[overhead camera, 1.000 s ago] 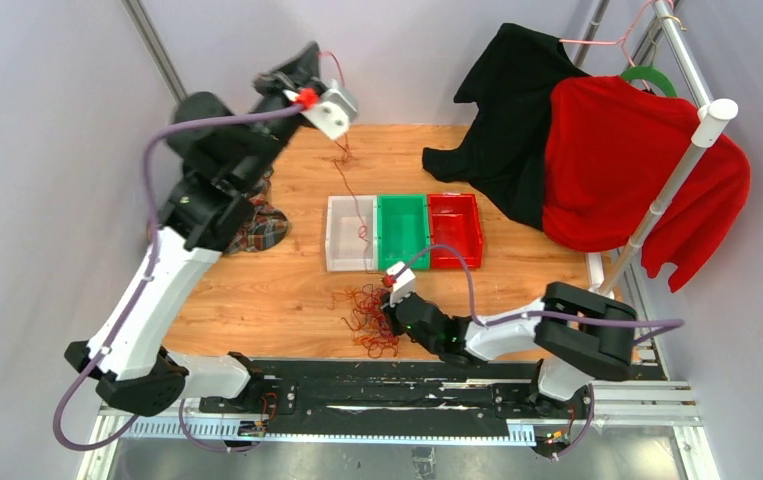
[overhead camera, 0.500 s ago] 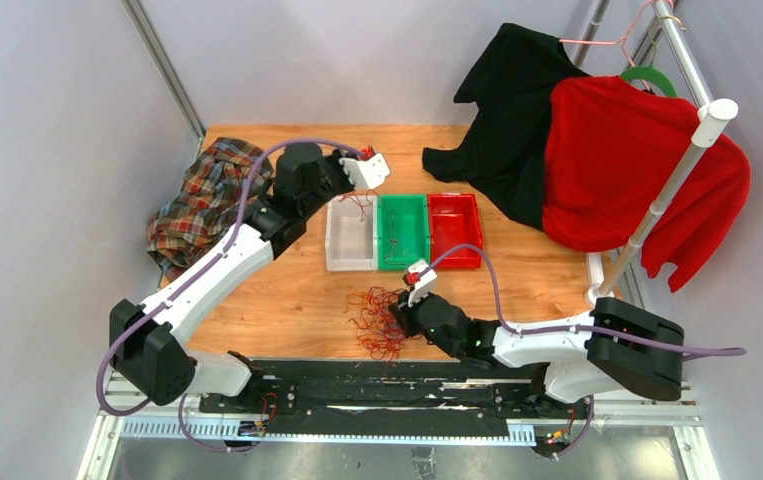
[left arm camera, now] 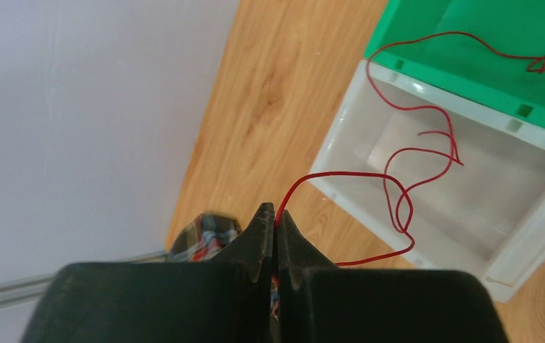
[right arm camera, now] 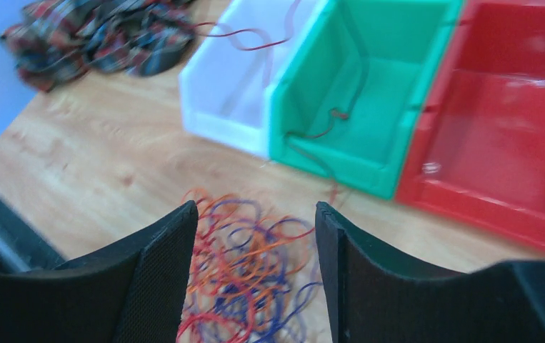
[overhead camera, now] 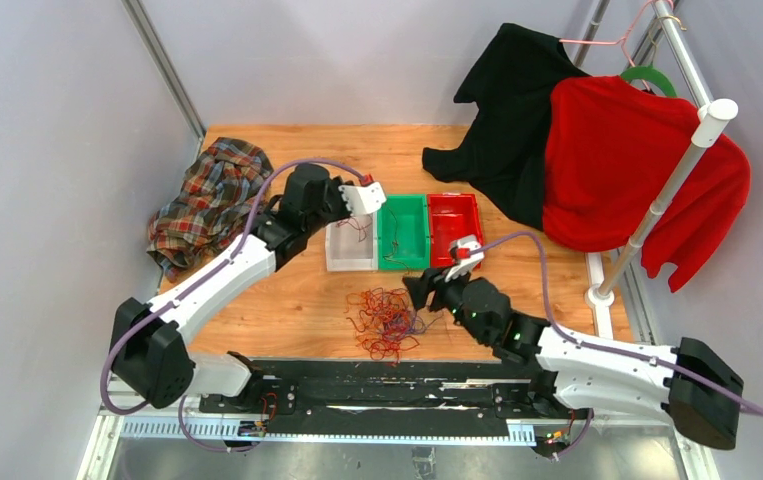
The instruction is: Untangle the cables
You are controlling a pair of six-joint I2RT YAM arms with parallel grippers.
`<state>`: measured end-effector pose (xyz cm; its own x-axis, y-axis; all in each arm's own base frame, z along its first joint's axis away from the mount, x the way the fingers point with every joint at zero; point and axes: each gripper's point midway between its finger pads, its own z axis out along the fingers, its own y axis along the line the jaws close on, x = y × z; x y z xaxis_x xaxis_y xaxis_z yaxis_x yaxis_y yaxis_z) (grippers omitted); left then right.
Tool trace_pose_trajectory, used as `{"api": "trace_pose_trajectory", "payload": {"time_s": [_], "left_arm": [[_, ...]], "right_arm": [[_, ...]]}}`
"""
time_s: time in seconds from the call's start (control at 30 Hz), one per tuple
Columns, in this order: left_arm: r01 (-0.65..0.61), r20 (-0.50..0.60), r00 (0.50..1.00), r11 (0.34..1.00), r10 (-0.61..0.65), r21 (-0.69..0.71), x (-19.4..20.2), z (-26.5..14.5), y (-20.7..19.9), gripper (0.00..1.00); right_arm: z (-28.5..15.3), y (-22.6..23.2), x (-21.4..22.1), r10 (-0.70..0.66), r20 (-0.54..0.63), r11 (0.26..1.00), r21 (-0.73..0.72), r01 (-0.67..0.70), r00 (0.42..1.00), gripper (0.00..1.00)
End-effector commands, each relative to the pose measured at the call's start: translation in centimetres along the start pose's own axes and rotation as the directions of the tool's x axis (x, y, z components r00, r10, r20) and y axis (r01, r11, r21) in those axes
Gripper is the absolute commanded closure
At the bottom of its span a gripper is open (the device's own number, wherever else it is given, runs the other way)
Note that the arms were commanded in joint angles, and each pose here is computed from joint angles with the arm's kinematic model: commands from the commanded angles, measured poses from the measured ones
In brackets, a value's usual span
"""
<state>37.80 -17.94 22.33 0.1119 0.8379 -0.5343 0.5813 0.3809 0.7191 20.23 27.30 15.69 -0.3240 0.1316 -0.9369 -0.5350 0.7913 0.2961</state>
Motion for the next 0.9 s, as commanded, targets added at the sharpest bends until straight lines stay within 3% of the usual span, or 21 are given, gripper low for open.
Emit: {"api": "trace_pose_trajectory", "payload": {"time_s": [0.0,0.27,0.37,0.6,0.87], "left_arm": [[0.092,0.133,0.989,0.977,-0.067,-0.192,-3.9,-4.5,7.7,0.99],[0.189,0.401,0.915,0.922,-0.041,-0.337,-13.3,-14.9,18.4,1.0],[0.217,0.459,0.888,0.908,-0.032,-0.358,-14.7,-17.5,19.8,1.0],[0.197,0.411,0.91,0.929,-0.055,-0.312,-12.7,-14.9,17.1,1.0],[0.186,0.369,0.927,0.938,-0.068,-0.293,-11.4,-11.6,15.6,1.0]], "right_arm": [[0.7,-3.8,-1.4,0.028,-0.021,0.993,0.112,-0.026,0.999,0.38],[5.9,-2.7,-2.1,-0.044,-0.084,0.997,0.058,0.049,0.995,0.37],[7.5,-2.0,-0.8,-0.053,-0.115,0.998,0.02,0.055,0.992,0.37],[9.0,-1.0,2.1,-0.027,-0.19,0.999,-0.035,0.021,0.981,0.38],[9.4,0.1,3.9,0.004,-0.228,0.996,-0.09,-0.025,0.974,0.57]]}}
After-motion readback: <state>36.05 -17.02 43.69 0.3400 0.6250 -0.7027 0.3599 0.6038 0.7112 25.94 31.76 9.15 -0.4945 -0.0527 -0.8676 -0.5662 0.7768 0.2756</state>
